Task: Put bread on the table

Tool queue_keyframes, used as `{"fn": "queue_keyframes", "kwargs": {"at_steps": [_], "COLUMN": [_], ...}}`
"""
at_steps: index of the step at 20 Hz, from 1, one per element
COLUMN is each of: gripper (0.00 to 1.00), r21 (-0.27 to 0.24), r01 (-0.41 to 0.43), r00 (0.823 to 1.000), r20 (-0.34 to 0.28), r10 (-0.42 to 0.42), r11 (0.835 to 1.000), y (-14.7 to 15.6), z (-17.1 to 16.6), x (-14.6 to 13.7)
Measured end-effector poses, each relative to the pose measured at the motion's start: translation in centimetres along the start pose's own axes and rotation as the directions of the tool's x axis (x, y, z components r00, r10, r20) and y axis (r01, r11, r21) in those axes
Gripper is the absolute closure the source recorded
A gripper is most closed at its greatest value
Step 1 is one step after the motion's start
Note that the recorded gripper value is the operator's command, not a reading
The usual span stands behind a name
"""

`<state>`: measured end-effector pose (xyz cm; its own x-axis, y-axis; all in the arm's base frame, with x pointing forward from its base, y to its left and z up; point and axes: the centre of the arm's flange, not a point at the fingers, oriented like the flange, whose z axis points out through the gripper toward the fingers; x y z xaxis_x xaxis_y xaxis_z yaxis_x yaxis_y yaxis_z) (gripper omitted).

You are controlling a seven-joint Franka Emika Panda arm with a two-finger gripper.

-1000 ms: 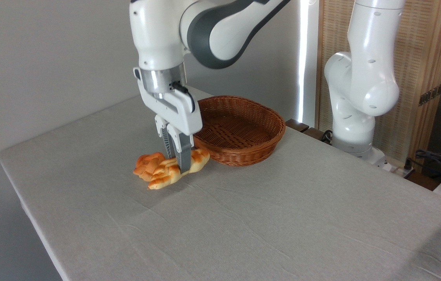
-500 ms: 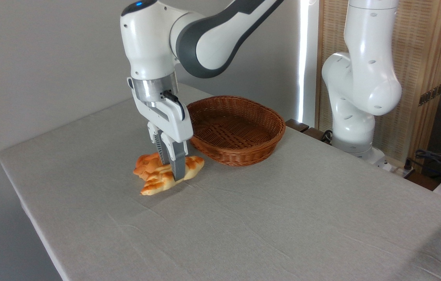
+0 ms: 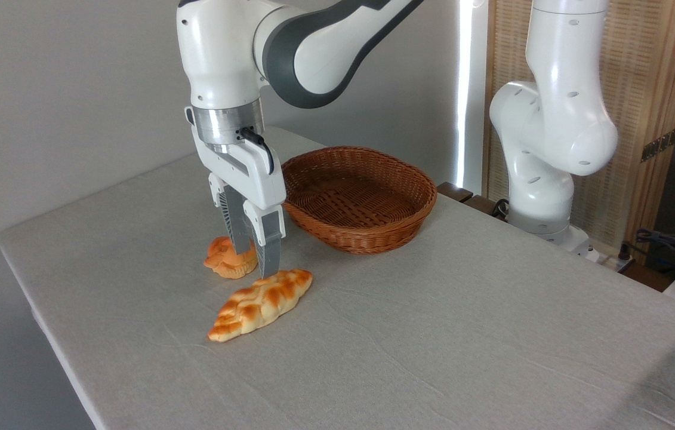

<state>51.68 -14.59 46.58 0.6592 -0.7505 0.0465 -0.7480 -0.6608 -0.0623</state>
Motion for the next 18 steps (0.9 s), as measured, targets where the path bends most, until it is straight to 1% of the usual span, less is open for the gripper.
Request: {"fn": "queue_keyframes", "kwargs": {"at_steps": [3, 5, 8, 9, 11, 14, 16, 18], "gripper": [0.00, 0.00, 0.00, 0.00, 0.00, 0.00, 0.00, 0.00], "r21": [0.006, 0.016, -0.001, -0.004, -0.021, -0.035, -0.039, -0.048], "r01": [0.002, 0.011, 0.016, 0.017, 0.025, 0.050, 0.069, 0.080], "r00": [1.000, 1.000, 1.000, 0.999, 1.000, 0.999, 0.998, 0.997], "r20": [-0.009, -0.020, 0.025, 0.028, 0.010, 0.000, 0.005, 0.017], "r10": [-0.002, -0.010, -0.016, -0.017, -0.025, -0.050, -0.068, -0.079], "r11": [1.000, 1.000, 1.000, 1.000, 0.999, 0.998, 0.997, 0.996], "y": [-0.1, -0.7, -1.0, -1.0, -0.9, -1.7, -2.4, -3.0], "z": [-0.5, -2.2, -6.9, -8.5, -12.0, -16.8, -18.1, -17.7], "x": [0.2, 0.5, 0.7, 0.8, 1.0, 0.1, -0.6, -0.9]}}
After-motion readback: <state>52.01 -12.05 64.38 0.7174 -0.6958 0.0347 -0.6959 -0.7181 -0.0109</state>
